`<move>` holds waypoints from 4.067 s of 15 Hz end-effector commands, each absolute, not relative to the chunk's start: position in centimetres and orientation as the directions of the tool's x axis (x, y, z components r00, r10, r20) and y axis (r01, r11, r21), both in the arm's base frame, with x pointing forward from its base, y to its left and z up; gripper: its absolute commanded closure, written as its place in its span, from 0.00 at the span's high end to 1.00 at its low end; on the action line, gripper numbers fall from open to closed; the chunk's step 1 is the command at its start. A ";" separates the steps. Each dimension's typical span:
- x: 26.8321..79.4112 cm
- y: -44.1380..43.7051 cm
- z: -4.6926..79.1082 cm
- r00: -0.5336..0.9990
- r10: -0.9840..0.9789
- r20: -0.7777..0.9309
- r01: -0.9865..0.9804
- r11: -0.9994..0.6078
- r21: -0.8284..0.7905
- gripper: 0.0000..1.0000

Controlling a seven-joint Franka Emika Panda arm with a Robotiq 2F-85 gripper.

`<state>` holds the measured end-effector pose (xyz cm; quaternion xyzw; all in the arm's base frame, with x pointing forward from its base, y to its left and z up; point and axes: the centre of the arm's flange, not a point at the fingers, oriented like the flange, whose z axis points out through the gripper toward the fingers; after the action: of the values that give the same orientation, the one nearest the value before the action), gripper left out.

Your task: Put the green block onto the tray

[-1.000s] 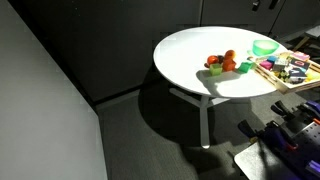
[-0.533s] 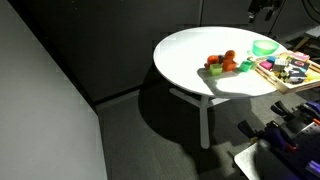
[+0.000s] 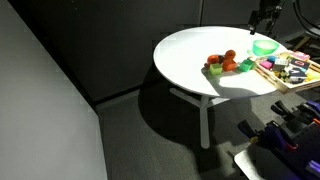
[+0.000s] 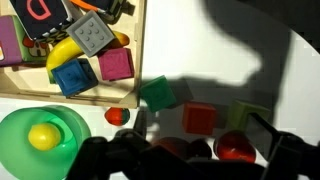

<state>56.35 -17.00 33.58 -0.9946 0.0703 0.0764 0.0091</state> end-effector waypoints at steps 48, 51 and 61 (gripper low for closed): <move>60.9 -19.4 14.2 0.910 0.365 -0.197 0.381 -0.923 0.050 1.00; 60.9 -19.3 13.6 0.897 0.391 -0.207 0.407 -0.912 0.039 1.00; 60.9 -18.8 13.1 0.910 0.344 -0.231 0.360 -0.933 0.030 0.49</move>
<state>59.96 -18.26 12.43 -0.9750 -0.1938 0.1028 -0.0347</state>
